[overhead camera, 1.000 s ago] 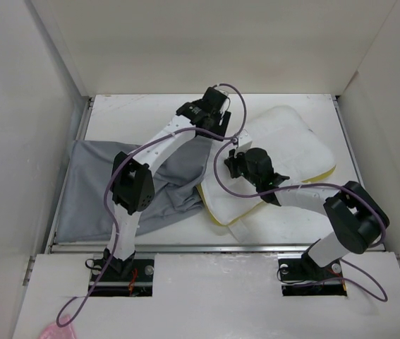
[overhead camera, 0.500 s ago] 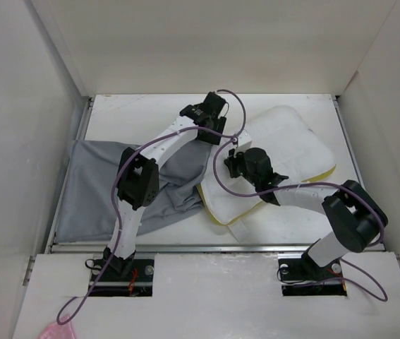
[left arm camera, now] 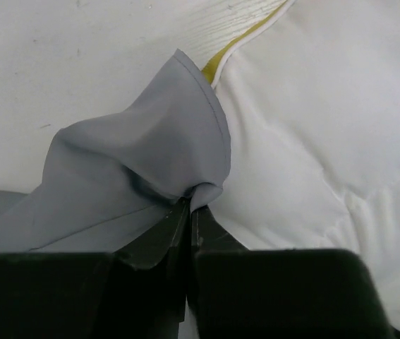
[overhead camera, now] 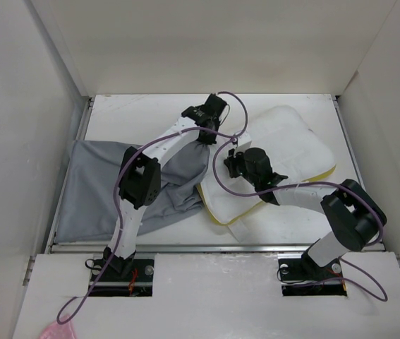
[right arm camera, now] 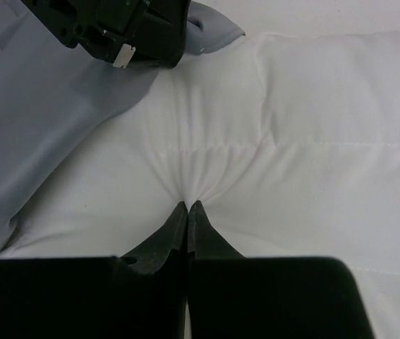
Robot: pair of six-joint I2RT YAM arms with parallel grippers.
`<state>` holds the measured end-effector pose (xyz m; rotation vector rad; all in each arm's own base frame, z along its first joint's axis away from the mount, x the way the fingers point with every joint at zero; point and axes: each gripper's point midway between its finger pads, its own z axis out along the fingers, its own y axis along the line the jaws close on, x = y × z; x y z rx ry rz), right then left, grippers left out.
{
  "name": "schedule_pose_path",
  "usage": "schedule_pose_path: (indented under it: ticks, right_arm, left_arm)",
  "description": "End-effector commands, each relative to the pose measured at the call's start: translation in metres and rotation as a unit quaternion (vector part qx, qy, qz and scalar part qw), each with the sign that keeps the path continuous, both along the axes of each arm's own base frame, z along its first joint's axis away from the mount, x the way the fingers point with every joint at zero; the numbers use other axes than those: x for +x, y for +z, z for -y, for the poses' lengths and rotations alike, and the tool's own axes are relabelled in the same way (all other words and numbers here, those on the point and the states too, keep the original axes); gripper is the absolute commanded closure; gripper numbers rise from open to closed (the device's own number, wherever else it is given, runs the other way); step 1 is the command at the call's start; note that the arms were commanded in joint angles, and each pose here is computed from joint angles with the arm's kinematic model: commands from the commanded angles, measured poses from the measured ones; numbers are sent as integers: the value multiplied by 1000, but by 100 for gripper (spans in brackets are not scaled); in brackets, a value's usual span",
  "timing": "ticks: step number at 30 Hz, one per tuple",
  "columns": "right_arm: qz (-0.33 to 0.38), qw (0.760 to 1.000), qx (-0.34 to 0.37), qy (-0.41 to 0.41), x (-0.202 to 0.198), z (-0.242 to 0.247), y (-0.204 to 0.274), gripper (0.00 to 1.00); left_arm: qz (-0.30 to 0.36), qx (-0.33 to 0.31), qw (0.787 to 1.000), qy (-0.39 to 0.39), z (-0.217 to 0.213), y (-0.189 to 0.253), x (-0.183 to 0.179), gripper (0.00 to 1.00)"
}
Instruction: Put the pillow into the pillowcase
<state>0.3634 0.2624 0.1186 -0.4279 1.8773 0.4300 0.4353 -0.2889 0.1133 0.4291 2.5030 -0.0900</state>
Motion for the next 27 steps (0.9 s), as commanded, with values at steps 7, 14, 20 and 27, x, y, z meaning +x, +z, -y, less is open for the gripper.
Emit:
schedule_pose_path:
  ticks: [7, 14, 20, 27]
  right_arm:
    - [111, 990, 76, 34, 13, -21, 75, 100]
    - [169, 975, 130, 61, 10, -32, 121, 100]
    - [171, 970, 164, -47, 29, -4, 132, 100]
    - [102, 970, 109, -193, 70, 25, 91, 75]
  left_arm:
    - [53, -61, 992, -95, 44, 84, -6, 100]
    - [42, -85, 972, -213, 106, 83, -41, 100]
    - [-20, -121, 964, -236, 123, 55, -58, 100]
    - [4, -127, 977, -171, 101, 64, -45, 0]
